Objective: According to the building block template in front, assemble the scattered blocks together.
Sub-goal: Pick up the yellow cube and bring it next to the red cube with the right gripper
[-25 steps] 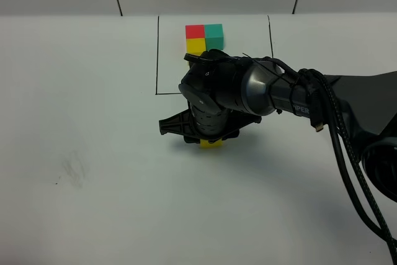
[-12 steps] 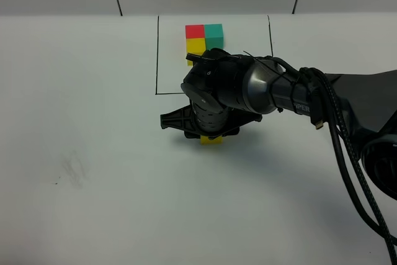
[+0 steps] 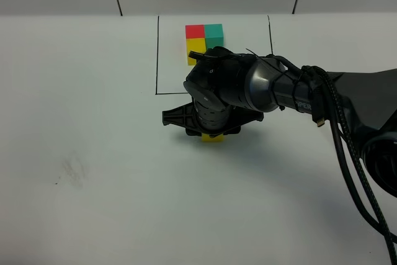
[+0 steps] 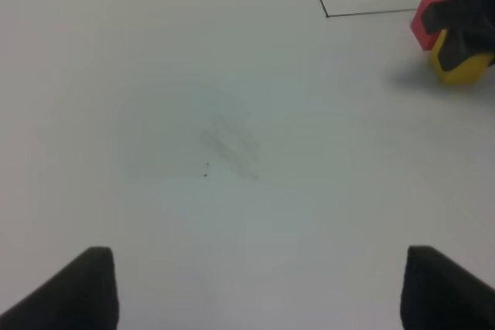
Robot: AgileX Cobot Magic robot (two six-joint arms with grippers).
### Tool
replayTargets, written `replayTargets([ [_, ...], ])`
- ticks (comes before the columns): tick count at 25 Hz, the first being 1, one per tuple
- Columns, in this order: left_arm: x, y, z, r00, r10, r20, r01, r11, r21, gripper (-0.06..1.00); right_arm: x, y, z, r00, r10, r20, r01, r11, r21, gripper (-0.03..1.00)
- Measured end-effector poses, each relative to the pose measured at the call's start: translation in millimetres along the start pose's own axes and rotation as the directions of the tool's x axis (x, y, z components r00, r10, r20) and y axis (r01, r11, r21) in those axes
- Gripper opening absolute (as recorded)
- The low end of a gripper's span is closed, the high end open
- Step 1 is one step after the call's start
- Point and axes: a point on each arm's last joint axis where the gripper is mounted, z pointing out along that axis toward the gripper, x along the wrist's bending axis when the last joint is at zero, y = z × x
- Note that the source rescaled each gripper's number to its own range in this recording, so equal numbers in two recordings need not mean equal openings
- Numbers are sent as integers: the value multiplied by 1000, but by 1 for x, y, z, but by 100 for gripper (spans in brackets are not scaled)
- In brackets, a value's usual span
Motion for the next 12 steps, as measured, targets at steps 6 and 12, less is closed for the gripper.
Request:
replayTargets([
  [6,0,0,0,1000,0,0,0,1000,0,66,1,1,0,1000,-5,-6,5,1000,-12,0],
  [12,0,0,0,1000,0,0,0,1000,0,66,1,3,1,1000,-3,-15,3,1000,-26,0],
])
